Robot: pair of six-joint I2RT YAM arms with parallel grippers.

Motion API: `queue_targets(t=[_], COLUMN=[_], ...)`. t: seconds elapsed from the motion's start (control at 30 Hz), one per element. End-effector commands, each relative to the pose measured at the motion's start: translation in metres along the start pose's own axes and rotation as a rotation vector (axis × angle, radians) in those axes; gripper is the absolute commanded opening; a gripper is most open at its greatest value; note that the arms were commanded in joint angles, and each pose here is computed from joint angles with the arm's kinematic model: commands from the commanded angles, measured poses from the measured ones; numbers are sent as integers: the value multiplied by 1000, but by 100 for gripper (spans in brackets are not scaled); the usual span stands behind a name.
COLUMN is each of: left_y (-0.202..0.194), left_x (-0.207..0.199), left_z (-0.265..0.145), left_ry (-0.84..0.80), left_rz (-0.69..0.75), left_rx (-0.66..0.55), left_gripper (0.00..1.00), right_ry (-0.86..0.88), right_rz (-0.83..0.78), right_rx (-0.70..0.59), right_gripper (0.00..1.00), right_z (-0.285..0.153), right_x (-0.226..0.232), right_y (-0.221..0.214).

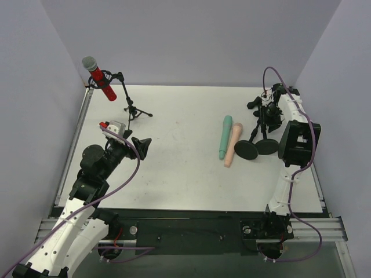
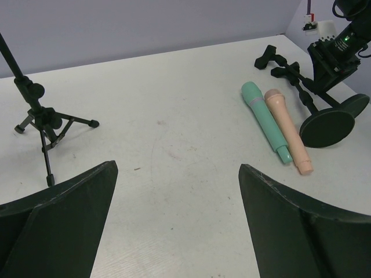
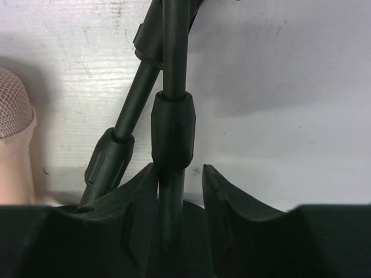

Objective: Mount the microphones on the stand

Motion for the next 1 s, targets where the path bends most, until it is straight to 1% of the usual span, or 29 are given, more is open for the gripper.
queue_targets(t=[0.0, 0.1, 0.13, 0.23, 0.4, 0.6, 0.73, 0.8, 0.87, 0.9, 0.93, 0.97], left_y=[6, 5, 6, 5, 5, 6, 5, 4, 7, 12, 11, 21], left_x=[-2, -2, -2, -3, -5, -9, -15, -24, -36, -42, -46, -52], left_z=[0, 0, 0, 0, 0, 1, 2, 2, 2, 2, 5, 7], left_ry=[-13, -14, -13, -19, -28, -51, -86, -139, -207, -235, -262, -288], left_rz=[16, 17, 18, 17, 13, -3, -21, -29, -54, -86, -110, -183], left_rx=[-22, -19, -22, -19, -19, -22, -18, -19, -27, -50, -51, -85], left_gripper=[97, 97, 97, 97, 97, 97, 97, 97, 97, 97, 97, 97], right_ry=[20, 27, 45, 76, 134, 205, 231, 241, 266, 285, 305, 332], right_rz=[-18, -27, -29, -19, -8, -12, -22, -31, -53, -70, -79, -100], right_rx=[39, 15, -2, -36, -129, -248, -328, -379, -424, -469, -484, -531], right_gripper=[24, 15, 8, 1, 0, 0, 0, 0, 0, 0, 0, 0], right_z=[-5, -13, -19, -30, -57, -86, -108, -124, -139, -155, -159, -176], right_x=[3, 1, 2, -2, -5, 4, 8, 10, 17, 22, 26, 34], right_y=[-12, -14, -14, -15, -12, -11, -11, -11, -15, -16, -19, -21])
Point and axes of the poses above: each gripper's point midway between its finger pads, its own z axis out along the fingers, its own x axis along the line the jaws close on, y = z × x, the point moved 1 cm from there along -z, back along the fingers
